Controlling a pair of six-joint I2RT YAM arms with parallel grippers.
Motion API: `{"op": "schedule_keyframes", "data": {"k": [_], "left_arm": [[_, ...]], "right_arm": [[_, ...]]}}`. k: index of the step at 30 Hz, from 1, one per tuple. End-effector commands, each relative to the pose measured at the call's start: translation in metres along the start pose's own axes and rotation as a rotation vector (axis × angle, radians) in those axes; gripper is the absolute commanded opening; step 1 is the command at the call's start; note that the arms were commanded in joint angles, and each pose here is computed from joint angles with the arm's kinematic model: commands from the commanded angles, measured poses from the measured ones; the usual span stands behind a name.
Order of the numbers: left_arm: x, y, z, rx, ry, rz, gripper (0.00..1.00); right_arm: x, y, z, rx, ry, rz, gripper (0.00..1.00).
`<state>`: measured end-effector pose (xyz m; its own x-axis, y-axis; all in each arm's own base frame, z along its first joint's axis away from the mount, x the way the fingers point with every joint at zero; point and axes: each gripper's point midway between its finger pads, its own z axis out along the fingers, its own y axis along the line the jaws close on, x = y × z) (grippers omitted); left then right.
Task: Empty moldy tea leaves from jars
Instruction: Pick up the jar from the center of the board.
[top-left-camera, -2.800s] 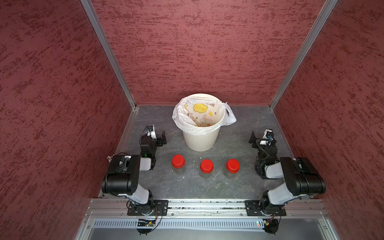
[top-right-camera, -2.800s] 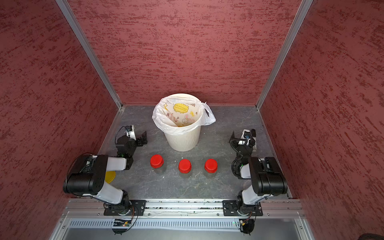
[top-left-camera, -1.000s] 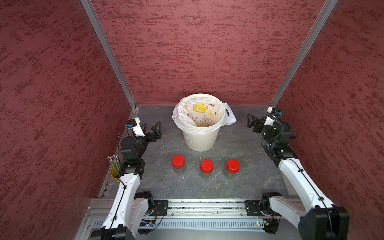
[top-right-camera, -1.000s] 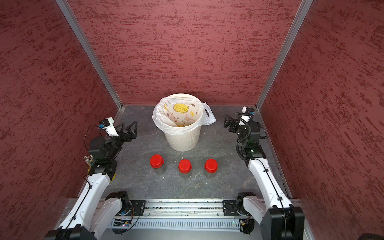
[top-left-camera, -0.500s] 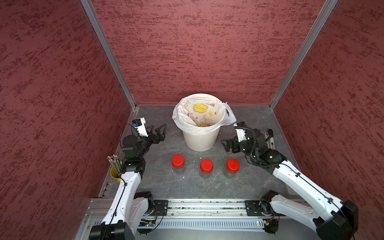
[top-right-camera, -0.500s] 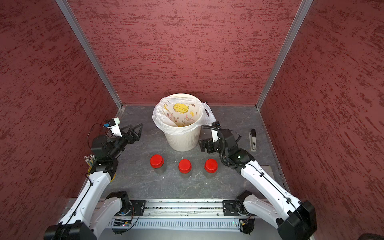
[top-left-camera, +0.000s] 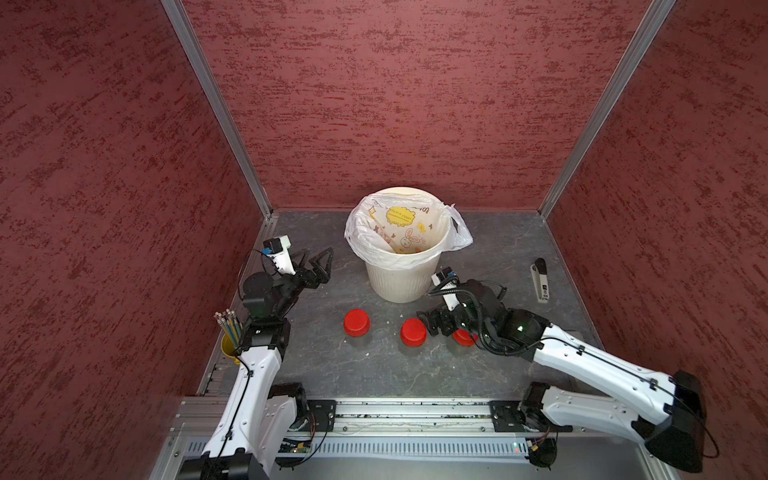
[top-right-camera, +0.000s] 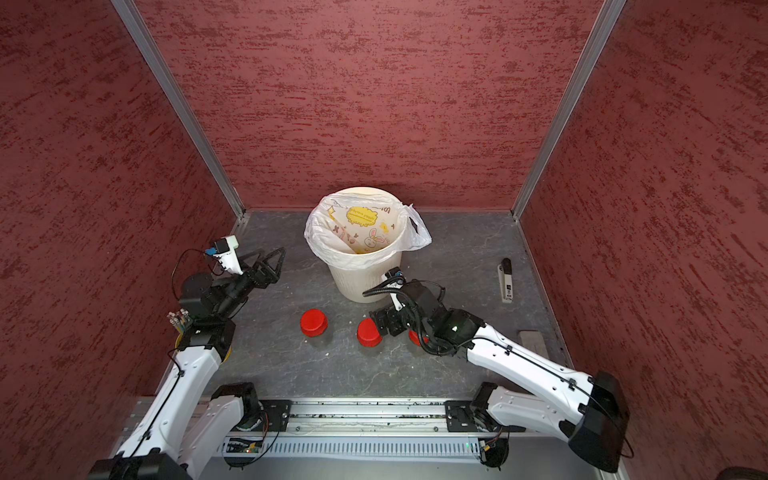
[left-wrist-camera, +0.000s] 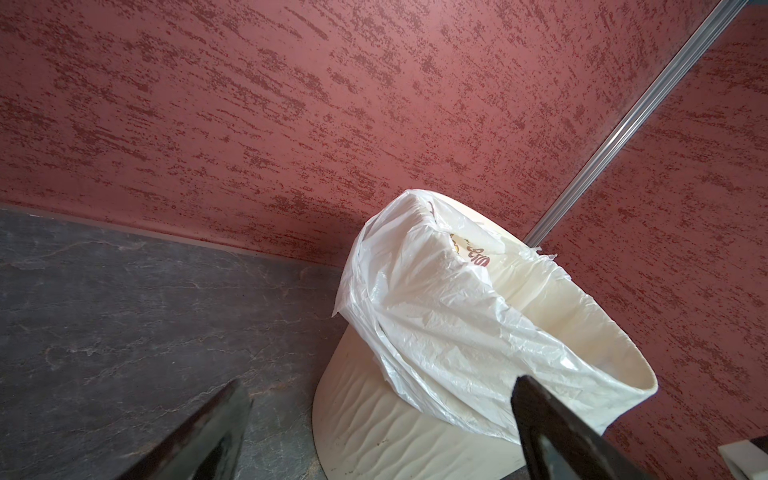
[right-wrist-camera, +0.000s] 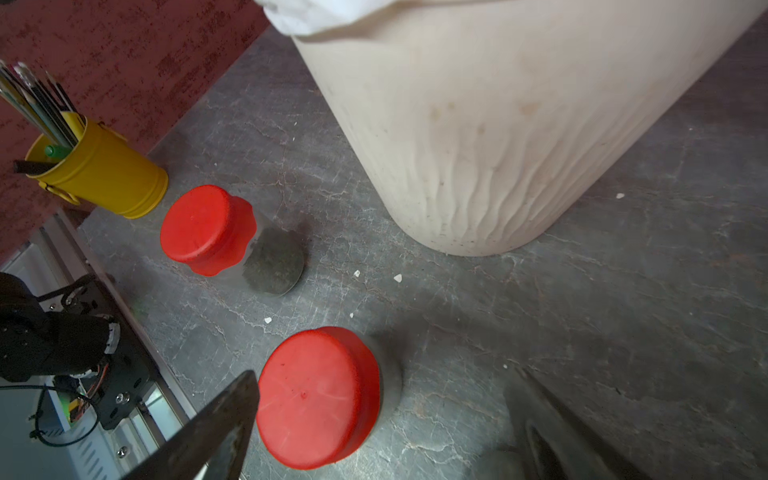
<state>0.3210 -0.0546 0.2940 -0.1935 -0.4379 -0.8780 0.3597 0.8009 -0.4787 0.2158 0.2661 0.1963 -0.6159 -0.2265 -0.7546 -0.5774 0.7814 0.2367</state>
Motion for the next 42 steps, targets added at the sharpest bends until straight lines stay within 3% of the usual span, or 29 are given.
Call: {"op": "schedule_keyframes", "data": {"k": [1,14,34,42], "left_arm": [[-0.002,-0.007,-0.002,0.022,-0.009,-0.003,1.0],[-0.003,-0.009,-0.003,0.031,-0.007,0.005,1.0],[-0.001,-0.01,-0.004,0.038,-0.003,0.004,1.0],[-0.001,-0.012,-0.005,0.04,-0.005,0.006,1.0]], "right_arm": [[-0.011,0.01,0.0,0.033,-0.035,-0.021,0.93],[0.018,0.041,0.029,-0.044,0.043,-0.073,0.9],[0.055,0.025,0.06,0.039,0.119,-0.064,0.89],[0.063,0.025,0.066,0.03,0.126,-0.06,0.83]]}}
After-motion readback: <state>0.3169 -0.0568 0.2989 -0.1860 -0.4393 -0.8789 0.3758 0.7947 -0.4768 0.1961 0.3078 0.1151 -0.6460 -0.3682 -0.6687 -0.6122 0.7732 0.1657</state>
